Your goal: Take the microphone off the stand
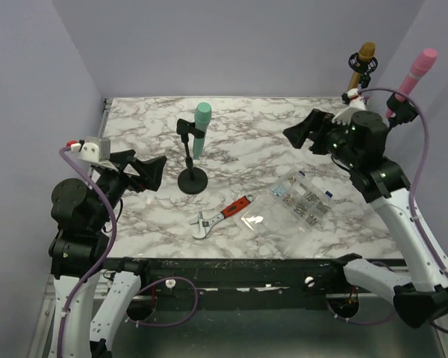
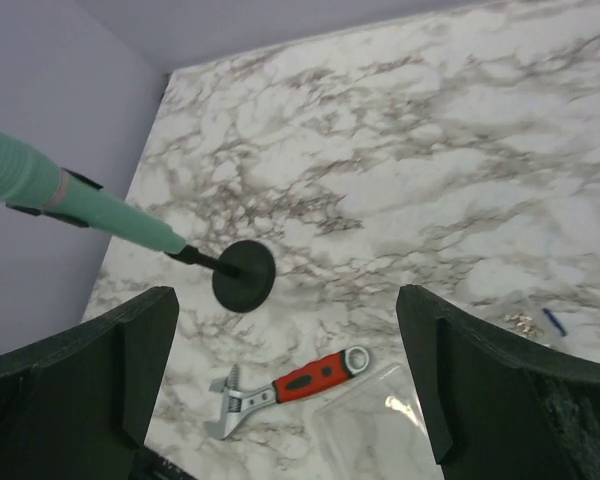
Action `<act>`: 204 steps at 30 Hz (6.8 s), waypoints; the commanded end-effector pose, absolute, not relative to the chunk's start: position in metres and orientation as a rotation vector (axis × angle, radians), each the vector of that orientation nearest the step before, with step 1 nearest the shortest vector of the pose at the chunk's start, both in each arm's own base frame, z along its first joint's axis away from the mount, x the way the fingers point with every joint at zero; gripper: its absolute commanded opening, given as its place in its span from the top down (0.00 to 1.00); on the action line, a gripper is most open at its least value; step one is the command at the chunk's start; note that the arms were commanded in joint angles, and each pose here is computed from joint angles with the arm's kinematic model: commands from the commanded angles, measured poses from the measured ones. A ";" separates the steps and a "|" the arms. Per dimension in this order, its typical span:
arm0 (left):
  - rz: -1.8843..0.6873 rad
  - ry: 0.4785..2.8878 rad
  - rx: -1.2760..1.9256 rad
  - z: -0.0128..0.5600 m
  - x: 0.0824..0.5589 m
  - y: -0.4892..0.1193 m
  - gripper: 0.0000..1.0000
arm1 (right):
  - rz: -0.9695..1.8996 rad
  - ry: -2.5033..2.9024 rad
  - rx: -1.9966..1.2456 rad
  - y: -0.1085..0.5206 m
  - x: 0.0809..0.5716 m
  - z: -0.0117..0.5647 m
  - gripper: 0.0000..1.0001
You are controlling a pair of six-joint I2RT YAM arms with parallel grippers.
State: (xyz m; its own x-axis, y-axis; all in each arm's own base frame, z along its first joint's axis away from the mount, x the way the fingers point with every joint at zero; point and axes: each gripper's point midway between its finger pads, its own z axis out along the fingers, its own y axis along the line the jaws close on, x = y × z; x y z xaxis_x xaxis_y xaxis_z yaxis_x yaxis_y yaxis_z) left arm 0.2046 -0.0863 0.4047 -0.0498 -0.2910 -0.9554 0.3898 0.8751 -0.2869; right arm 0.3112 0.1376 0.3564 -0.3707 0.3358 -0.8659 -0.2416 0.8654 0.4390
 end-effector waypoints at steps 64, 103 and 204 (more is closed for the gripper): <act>-0.491 1.483 0.106 0.386 0.255 -0.087 0.01 | 0.157 1.567 0.163 0.403 0.360 0.350 0.49; -0.790 1.530 0.329 0.357 0.298 -0.117 0.06 | 0.674 1.702 -0.469 0.448 0.362 0.336 0.99; -0.509 1.413 0.162 0.440 0.301 -0.088 0.02 | 1.018 1.661 1.666 0.267 0.612 0.114 0.99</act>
State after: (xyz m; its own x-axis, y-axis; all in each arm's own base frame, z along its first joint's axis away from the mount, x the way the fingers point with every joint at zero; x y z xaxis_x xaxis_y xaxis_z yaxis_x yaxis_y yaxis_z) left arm 0.2911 -0.0974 0.4617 0.0918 -0.2766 -0.9566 0.4811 0.8534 -0.2006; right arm 0.5826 0.2752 0.1163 -0.2246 0.9742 0.0202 0.5329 0.1054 0.8396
